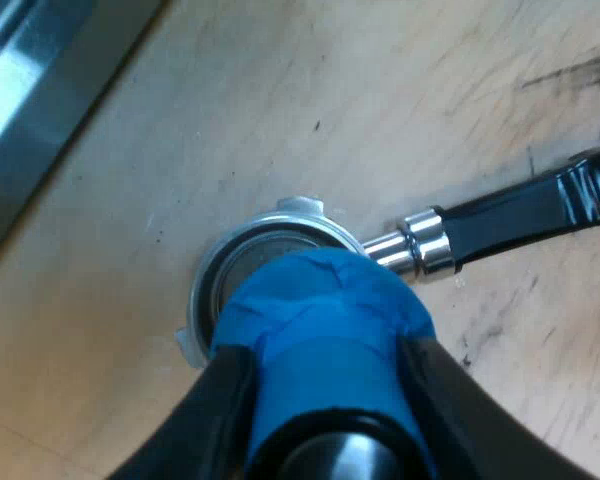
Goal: Grind coffee beans and then tamp
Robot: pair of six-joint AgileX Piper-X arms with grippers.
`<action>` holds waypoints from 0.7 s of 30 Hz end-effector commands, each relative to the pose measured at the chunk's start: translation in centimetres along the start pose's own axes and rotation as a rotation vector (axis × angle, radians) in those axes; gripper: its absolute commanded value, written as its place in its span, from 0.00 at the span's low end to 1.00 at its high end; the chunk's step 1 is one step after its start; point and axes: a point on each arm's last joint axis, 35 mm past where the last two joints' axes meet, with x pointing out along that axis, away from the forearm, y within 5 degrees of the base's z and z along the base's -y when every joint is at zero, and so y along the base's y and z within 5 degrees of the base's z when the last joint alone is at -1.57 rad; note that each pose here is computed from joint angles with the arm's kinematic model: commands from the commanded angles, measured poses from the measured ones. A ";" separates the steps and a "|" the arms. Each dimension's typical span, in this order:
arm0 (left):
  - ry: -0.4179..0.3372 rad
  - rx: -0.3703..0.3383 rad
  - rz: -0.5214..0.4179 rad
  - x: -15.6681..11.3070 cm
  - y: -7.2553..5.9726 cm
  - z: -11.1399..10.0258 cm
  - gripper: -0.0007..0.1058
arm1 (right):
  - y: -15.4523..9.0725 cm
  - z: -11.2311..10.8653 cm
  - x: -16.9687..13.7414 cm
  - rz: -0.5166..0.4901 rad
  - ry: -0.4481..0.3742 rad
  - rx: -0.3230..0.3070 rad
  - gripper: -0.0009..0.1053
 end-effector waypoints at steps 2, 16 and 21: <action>-0.019 -0.008 0.011 0.3 0.0 0.5 0.01 | -0.1 0.3 -0.1 -0.005 -0.017 -0.001 0.64; 0.001 -0.013 0.033 1.7 0.4 0.7 0.01 | -0.1 0.3 -0.1 -0.005 -0.017 -0.001 0.64; 0.016 -0.015 0.018 2.2 0.4 0.7 0.01 | -0.1 0.3 -0.1 -0.005 -0.017 -0.001 0.64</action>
